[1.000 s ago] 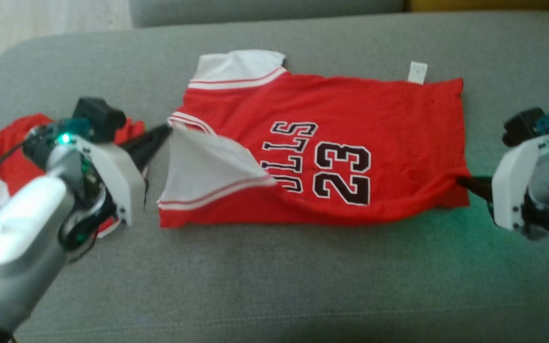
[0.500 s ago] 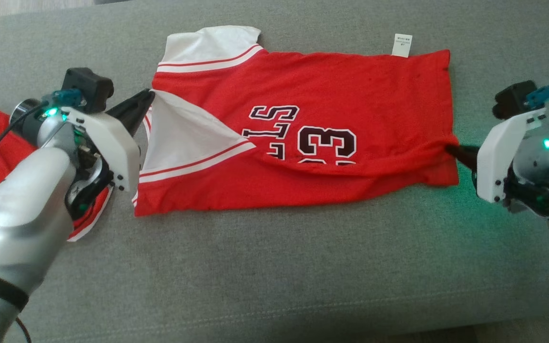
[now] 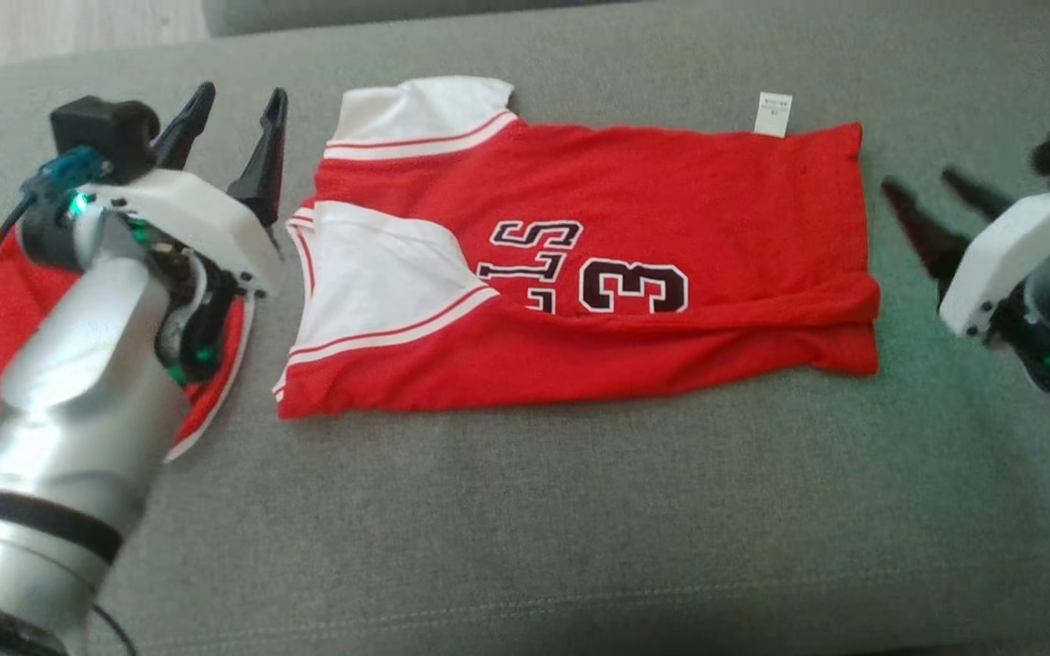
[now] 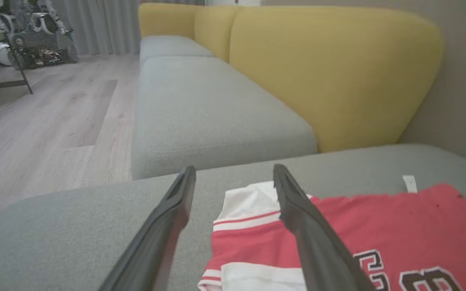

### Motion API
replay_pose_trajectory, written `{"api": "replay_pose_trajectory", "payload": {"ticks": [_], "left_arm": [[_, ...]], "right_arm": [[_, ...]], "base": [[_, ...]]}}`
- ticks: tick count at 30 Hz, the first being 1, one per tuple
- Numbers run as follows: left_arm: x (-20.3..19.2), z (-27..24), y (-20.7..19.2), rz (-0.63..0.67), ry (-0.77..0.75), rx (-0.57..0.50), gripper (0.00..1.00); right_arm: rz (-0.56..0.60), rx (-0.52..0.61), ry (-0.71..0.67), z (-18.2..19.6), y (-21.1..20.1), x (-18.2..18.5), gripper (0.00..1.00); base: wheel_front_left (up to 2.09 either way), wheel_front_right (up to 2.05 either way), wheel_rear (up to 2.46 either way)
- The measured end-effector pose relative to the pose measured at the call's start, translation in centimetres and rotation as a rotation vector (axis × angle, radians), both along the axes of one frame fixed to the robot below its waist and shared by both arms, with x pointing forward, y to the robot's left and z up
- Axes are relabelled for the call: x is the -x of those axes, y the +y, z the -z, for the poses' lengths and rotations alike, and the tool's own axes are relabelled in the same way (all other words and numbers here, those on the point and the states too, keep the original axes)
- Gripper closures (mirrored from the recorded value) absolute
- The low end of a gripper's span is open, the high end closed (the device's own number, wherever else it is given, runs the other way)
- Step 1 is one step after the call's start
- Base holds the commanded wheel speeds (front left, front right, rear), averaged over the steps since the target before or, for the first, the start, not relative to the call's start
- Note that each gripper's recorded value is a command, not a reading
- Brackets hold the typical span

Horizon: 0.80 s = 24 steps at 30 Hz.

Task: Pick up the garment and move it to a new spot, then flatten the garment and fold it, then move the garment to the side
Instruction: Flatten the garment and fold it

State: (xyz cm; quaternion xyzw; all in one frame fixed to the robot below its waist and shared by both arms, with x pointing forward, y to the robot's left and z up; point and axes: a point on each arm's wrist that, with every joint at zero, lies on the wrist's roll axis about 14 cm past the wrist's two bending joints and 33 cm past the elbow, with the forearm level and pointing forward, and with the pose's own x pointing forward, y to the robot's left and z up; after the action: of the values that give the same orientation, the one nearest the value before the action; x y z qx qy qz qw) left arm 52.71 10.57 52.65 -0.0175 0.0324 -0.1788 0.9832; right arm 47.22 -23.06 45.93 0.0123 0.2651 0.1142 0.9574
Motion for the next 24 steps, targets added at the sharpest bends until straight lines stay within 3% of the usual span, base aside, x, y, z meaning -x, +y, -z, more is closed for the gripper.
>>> {"api": "replay_pose_trajectory", "payload": {"ticks": [6,12,17,24], "left_arm": [[3.4,-2.1,0.4,-0.111,-0.031,0.293,0.0],[8.9,0.7,1.1,-0.204,0.02,0.432,0.0],[11.8,2.9,1.1,-0.24,0.061,0.445,0.0],[13.6,6.7,0.7,-0.247,0.139,0.348,0.0]], "right_arm": [[0.022,-0.076,-0.315,-4.3,0.8,-0.3,0.0],[0.041,-0.12,-0.384,-3.5,2.1,2.2,0.0],[0.1,-0.146,-0.436,-3.7,1.6,3.9,0.0],[0.162,-0.127,-0.455,-1.9,1.8,7.3,0.0]], "base": [[0.0,0.0,0.0],[0.0,0.0,0.0],[0.0,0.0,0.0],[0.0,0.0,0.0]]}}
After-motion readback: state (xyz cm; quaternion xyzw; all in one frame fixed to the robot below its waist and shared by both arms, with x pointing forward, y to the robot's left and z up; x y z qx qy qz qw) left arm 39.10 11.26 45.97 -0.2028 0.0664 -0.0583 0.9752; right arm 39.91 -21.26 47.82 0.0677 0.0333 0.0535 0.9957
